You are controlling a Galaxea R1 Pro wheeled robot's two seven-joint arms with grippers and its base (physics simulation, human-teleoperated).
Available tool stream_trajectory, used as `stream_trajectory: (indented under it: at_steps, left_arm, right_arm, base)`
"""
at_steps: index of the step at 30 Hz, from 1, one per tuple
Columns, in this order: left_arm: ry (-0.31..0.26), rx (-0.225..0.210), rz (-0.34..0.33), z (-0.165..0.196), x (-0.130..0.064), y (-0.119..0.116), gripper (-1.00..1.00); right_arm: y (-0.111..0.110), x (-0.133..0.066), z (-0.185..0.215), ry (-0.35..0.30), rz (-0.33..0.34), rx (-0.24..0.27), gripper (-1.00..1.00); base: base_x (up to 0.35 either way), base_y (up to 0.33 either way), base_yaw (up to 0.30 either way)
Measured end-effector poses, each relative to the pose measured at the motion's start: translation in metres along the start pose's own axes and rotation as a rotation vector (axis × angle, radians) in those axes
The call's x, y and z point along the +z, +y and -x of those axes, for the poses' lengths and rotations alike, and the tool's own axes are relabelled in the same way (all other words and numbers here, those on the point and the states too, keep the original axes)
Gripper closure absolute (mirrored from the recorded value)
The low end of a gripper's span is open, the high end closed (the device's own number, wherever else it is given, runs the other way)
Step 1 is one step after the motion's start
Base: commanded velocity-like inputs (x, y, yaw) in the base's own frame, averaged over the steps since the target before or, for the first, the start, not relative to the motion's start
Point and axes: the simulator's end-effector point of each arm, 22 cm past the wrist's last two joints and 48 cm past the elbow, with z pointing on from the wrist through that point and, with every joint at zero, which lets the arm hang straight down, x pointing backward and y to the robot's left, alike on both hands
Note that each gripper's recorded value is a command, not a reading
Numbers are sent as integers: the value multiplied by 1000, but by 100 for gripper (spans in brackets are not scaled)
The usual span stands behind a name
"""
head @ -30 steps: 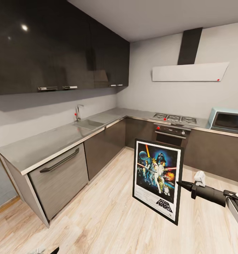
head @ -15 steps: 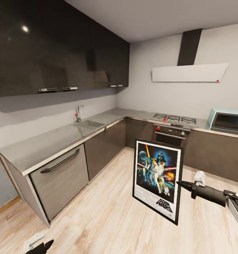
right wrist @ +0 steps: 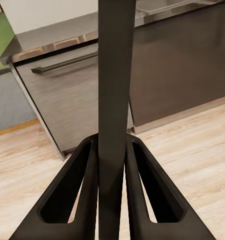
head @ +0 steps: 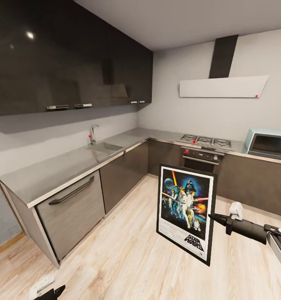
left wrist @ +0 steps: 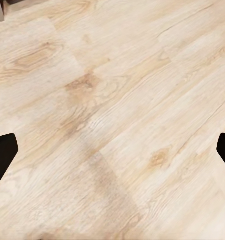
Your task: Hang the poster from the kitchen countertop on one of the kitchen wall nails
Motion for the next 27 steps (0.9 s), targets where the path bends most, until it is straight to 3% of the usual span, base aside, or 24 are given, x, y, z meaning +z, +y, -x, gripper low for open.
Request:
stream_trajectory:
  at_steps: [27]
  left_arm:
    - [7,11,-4,-2,-5,-3,-100]
  right_arm:
    - [3,-3,3,1,0,0,100]
  base:
    - [0,0,0]
